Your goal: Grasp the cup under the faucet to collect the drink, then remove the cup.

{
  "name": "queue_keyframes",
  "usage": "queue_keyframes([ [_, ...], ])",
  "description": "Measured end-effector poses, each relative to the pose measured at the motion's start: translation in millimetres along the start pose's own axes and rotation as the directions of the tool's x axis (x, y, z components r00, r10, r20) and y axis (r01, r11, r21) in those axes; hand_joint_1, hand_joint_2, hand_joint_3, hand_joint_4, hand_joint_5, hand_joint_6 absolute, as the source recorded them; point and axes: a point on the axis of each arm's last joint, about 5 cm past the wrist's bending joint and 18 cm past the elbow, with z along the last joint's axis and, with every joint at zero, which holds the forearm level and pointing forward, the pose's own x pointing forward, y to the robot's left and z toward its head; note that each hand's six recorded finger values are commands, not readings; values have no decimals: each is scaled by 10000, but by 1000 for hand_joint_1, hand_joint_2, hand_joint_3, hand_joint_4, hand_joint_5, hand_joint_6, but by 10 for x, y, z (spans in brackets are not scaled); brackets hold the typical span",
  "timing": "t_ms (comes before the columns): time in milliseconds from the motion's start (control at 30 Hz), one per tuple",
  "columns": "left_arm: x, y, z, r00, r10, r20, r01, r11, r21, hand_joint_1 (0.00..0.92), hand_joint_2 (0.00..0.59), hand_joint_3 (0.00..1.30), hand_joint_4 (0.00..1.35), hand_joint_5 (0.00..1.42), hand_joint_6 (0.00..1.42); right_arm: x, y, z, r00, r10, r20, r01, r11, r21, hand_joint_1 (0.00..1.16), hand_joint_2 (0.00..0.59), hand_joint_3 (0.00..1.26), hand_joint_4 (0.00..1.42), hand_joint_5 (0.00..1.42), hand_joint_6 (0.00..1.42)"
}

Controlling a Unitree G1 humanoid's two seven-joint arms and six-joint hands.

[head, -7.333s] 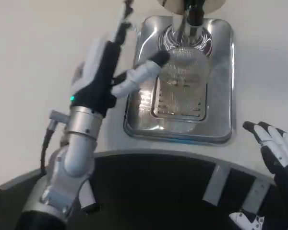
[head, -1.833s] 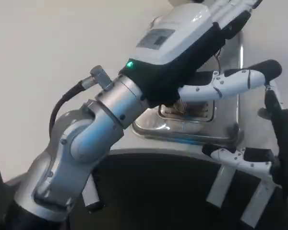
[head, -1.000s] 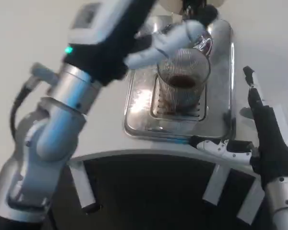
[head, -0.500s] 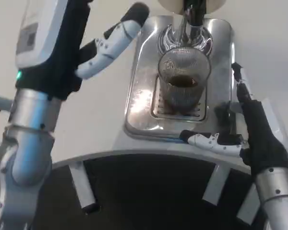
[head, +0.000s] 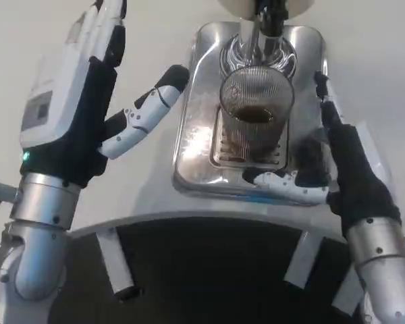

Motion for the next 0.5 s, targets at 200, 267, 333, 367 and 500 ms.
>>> queue_keyframes([
  [200, -18, -13, -19, 9999, -81, -117, 81, 10000, -10, 0, 236, 0, 0, 0, 0, 30, -1, 0, 9998, 205, 50, -205, 9998, 33, 1072, 123, 0, 0, 3, 129],
  [267, -19, -16, -23, 9999, -97, -127, 97, 10000, -15, 0, 236, 0, 0, 0, 0, 35, 2, -7, 9997, 250, 18, -250, 9997, 9, 1074, 124, 0, 0, 3, 129],
  [333, -20, -18, -27, 9998, -110, -145, 110, 9999, -22, 0, 236, 0, 0, 0, 0, 37, 2, -10, 9997, 260, 6, -260, 9997, -6, 1076, 121, 0, 0, 3, 129],
  [367, -21, -21, -32, 9998, -125, -171, 124, 9999, -25, 0, 236, 0, 0, 0, 0, 41, 5, -12, 9997, 259, -6, -259, 9997, 1, 1077, 119, 0, 0, 3, 129],
  [500, -24, -27, -42, 9996, -158, -228, 158, 9999, -31, 0, 236, 0, 0, 0, 0, 80, 29, -4, 9997, 230, -17, -229, 9995, 204, 1081, 114, 0, 0, 3, 129],
])
